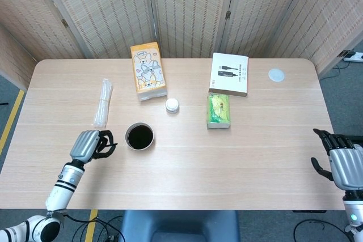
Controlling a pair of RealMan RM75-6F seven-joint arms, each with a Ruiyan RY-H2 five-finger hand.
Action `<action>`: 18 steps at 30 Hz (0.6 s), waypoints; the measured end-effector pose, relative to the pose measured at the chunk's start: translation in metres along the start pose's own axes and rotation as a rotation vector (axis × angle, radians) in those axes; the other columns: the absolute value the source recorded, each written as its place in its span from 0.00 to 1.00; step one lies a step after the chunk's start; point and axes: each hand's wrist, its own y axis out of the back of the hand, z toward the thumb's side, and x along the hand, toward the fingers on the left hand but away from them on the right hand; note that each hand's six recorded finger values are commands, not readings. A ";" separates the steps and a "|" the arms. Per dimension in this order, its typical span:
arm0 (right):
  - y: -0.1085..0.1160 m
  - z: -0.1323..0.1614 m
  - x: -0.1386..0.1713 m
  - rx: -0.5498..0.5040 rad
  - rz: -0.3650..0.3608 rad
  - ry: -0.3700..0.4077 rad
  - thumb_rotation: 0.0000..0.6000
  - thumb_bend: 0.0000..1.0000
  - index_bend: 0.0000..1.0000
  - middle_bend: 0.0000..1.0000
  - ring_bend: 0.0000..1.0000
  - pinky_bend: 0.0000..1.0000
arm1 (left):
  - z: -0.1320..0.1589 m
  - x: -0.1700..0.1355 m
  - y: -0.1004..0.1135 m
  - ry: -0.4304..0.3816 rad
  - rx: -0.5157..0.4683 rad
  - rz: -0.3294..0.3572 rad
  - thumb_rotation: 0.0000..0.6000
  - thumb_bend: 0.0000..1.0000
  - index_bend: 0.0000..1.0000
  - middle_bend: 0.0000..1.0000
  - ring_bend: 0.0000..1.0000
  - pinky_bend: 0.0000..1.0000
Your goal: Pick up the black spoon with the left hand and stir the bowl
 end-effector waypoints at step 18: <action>0.018 0.007 0.001 0.010 -0.032 0.017 1.00 0.26 0.17 0.23 0.27 0.24 | 0.077 0.053 -0.039 -0.128 -0.125 -0.066 1.00 0.47 0.66 0.95 0.93 1.00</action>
